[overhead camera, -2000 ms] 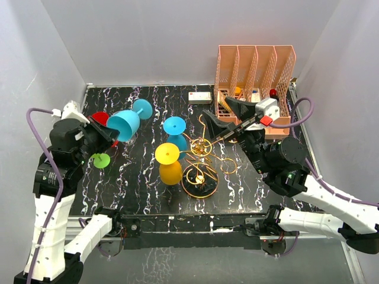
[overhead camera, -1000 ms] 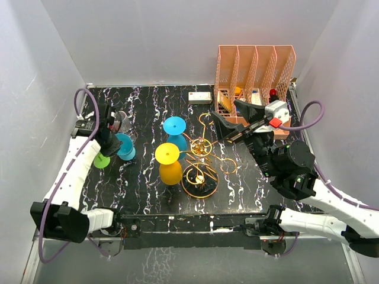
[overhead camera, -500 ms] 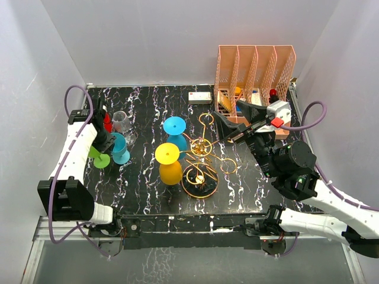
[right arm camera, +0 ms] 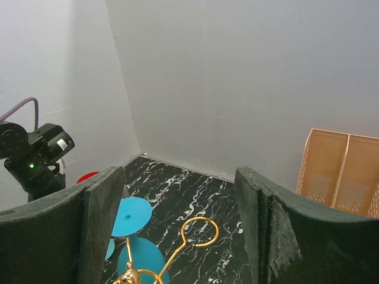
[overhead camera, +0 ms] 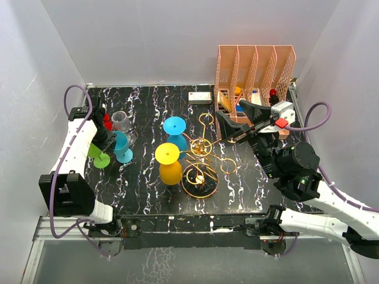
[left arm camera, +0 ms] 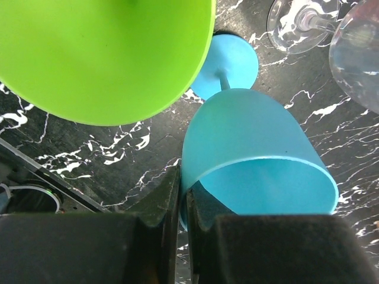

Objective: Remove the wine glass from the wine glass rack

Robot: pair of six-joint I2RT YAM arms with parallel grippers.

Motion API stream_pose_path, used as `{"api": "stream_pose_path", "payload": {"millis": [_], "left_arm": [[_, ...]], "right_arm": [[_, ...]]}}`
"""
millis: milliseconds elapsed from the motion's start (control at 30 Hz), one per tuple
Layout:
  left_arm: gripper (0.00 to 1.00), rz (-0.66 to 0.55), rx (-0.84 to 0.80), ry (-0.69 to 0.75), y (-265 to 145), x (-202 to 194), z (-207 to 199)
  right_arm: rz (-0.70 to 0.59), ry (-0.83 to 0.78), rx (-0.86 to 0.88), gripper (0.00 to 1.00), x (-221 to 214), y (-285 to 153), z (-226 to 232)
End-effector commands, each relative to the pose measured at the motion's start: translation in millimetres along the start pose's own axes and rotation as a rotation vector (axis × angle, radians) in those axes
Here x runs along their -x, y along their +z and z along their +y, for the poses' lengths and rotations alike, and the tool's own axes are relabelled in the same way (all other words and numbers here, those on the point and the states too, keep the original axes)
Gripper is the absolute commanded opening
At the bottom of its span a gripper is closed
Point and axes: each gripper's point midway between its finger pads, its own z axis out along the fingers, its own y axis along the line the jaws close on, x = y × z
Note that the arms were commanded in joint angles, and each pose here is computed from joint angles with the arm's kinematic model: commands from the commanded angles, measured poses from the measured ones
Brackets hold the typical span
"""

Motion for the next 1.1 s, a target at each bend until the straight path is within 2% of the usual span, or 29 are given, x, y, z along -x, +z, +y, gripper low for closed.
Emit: {"api": "stream_pose_path", "payload": {"millis": [0,233,367,500,633,733,867,1067], "left_arm": [[0.10,0.003,-0.056,-0.044,-11,6,-6],[0.36,-0.037,-0.092,-0.056,-25,15,-8],[0.55,-0.095,-0.132,-0.039,-44,25,-8],[0.58,-0.193,-0.202,-0.023,-77,36,-3],[0.64,-0.266,-0.364,0.045,-105,34,-9],[0.75,-0.341,-0.505,0.096,-129,30,-13],[0.87,-0.420,-0.628,0.154,-154,27,-15],[0.96,-0.388,-0.733,0.254,-163,12,-27]], "right_arm": [[-0.003,0.016,-0.014,0.81,0,-2,-2],[0.003,0.012,-0.017,0.81,1,-4,-4],[0.005,0.003,-0.024,0.81,1,-4,-6],[0.011,-0.033,-0.013,0.81,2,-2,-4],[0.001,-0.133,0.055,0.82,8,2,5],[-0.004,-0.234,0.186,0.82,8,3,25],[-0.016,-0.389,0.493,0.86,-1,-7,71],[-0.055,-0.620,0.963,0.95,-38,-40,131]]}}
